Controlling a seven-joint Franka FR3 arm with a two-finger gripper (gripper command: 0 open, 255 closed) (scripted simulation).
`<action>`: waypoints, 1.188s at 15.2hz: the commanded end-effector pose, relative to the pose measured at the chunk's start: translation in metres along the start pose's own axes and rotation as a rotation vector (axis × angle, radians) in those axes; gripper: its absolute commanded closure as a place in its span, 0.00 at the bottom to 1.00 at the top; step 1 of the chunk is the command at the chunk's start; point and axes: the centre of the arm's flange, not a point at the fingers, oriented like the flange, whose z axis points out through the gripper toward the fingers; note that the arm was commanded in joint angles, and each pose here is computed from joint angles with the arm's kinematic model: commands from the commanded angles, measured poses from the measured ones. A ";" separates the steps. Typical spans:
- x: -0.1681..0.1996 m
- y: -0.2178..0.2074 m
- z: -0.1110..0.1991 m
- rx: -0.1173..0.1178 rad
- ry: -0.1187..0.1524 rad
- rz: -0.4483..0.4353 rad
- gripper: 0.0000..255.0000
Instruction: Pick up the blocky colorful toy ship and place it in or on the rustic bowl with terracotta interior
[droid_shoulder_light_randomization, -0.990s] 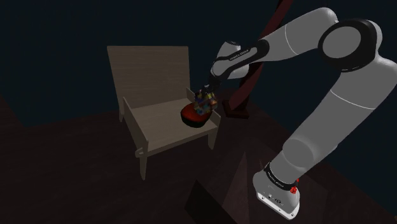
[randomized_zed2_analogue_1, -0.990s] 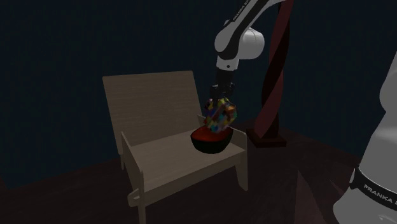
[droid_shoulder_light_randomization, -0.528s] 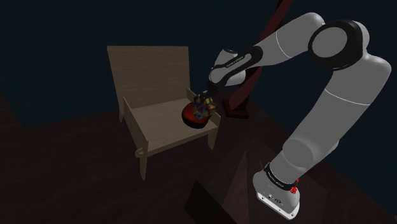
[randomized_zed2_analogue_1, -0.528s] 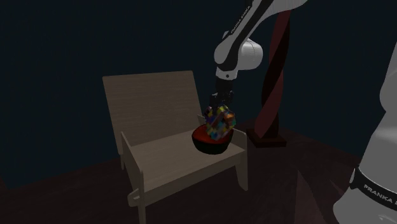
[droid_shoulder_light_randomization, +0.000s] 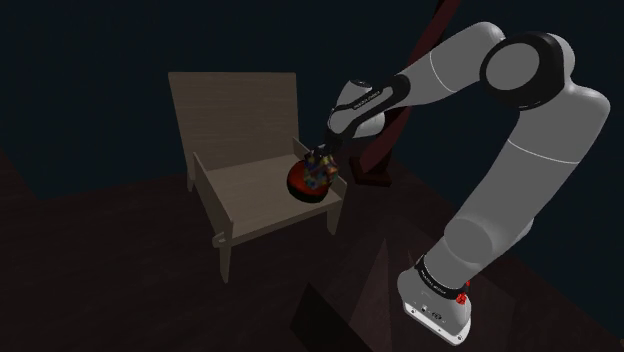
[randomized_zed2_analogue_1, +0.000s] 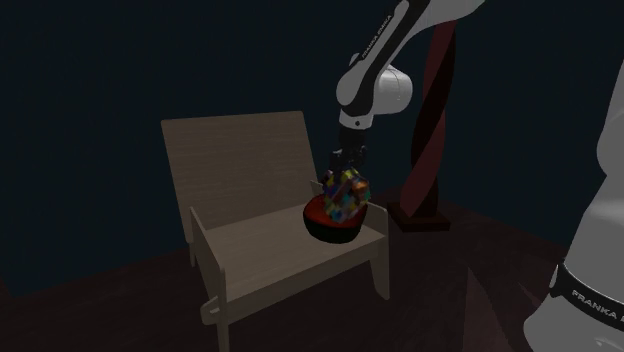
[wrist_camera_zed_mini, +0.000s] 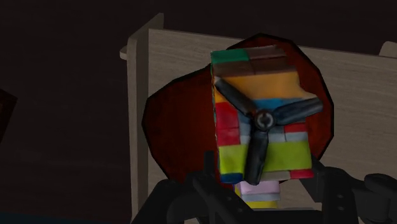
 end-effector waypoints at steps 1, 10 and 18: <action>0.000 0.000 0.000 0.000 0.000 0.000 1.00; 0.000 0.000 -0.040 0.000 0.000 0.000 0.00; 0.000 0.000 -0.050 0.000 0.000 0.000 0.00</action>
